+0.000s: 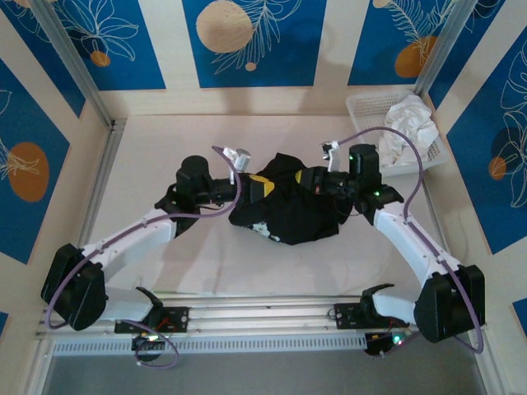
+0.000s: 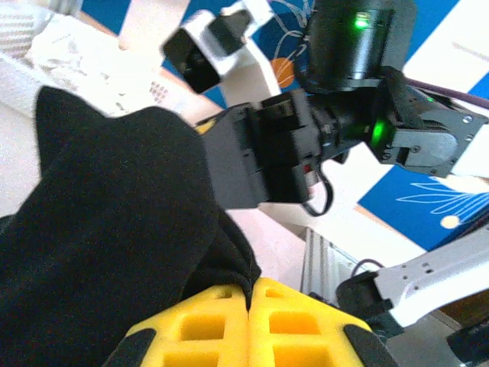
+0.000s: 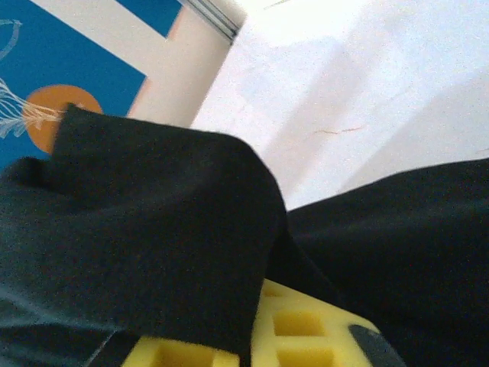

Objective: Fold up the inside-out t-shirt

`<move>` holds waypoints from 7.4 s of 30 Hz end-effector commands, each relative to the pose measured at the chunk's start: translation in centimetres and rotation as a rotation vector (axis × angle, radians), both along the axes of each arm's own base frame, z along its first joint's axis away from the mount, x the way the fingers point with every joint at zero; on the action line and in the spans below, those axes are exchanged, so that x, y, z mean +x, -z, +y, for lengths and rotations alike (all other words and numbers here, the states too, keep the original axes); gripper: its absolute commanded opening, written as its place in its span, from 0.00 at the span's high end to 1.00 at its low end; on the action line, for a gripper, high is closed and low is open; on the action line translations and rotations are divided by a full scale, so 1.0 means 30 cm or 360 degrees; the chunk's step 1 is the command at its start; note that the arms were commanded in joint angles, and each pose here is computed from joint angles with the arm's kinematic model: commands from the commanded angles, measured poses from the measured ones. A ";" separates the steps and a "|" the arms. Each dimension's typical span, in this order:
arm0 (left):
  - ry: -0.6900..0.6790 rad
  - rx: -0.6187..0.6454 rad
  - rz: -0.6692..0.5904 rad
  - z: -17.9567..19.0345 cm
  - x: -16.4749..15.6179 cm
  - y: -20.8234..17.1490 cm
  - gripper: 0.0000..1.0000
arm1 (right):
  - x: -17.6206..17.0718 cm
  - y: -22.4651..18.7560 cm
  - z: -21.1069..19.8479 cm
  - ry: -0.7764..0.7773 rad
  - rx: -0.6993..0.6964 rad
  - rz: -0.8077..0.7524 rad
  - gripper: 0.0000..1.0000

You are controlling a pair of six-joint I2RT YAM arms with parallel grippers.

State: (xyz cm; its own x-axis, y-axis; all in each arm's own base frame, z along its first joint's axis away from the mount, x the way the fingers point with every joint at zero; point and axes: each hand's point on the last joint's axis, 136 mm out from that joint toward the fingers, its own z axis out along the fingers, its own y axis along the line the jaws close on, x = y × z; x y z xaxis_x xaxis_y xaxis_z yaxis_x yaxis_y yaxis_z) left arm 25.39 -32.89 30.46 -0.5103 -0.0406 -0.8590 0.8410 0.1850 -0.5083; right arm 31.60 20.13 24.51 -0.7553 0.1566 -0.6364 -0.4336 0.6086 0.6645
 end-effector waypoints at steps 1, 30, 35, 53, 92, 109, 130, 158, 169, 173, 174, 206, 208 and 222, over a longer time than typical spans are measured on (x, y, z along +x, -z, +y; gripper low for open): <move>0.0098 -0.0127 -0.0127 0.016 -0.055 -0.099 1.00 | -0.015 0.047 -0.061 0.0087 -0.0358 -0.0038 0.77; 0.0081 -0.0067 -0.0070 0.006 -0.034 -0.058 1.00 | -0.153 -0.038 0.120 -0.0222 -0.0535 -0.0676 0.64; 0.0087 -0.0067 -0.0073 0.007 -0.039 -0.054 1.00 | -0.111 -0.031 0.173 -0.0271 -0.0481 -0.0650 0.68; -0.0879 0.0667 -0.0002 0.247 0.191 0.191 0.72 | -0.213 -0.206 0.191 -0.0621 0.0401 -0.0384 1.00; 0.0028 0.0034 0.0226 -0.072 -0.077 -0.054 1.00 | -0.002 -0.001 -0.061 0.0153 -0.0561 -0.0159 0.82; -0.0151 -0.0113 0.0380 -0.046 -0.006 -0.063 1.00 | -0.237 -0.025 0.071 -0.0220 -0.0230 -0.0484 0.38; -0.0638 0.0297 0.0439 0.175 0.156 0.174 0.66 | -0.315 -0.198 0.121 -0.0711 0.0421 -0.0558 1.00; -0.0047 0.0315 -0.0113 -0.027 -0.051 -0.014 0.60 | -0.298 -0.193 0.125 -0.0697 0.0394 -0.0512 1.00; -0.0026 0.0346 -0.0089 -0.050 -0.030 0.017 0.65 | -0.307 -0.198 0.123 -0.0697 0.0393 -0.0518 1.00; -0.0016 0.0345 -0.0084 -0.054 -0.029 0.022 0.74 | -0.305 -0.198 0.122 -0.0693 0.0393 -0.0517 1.00; -0.0015 0.0345 -0.0077 -0.057 -0.028 0.024 0.79 | -0.305 -0.198 0.123 -0.0693 0.0393 -0.0517 1.00; -0.0321 0.0144 0.0265 0.003 -0.003 -0.209 1.00 | -0.231 -0.155 0.229 -0.0274 -0.0193 -0.0734 0.38; -0.0321 0.0136 0.0253 0.005 -0.009 -0.214 1.00 | -0.197 -0.144 0.247 -0.0255 -0.0210 -0.0703 0.44; -0.0769 0.0450 0.0007 0.158 0.127 -0.116 0.87 | -0.350 -0.221 0.209 -0.0851 0.0358 -0.0707 0.98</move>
State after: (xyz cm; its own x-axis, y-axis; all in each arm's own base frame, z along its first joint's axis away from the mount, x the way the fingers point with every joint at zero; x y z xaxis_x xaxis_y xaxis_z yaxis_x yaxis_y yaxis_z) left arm 28.33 -29.37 33.77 -0.5521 -0.0657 -0.8312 0.6265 0.6251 -0.4655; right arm 22.96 26.50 29.56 -0.4579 -0.0070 -0.8890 -0.8596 0.2584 0.4408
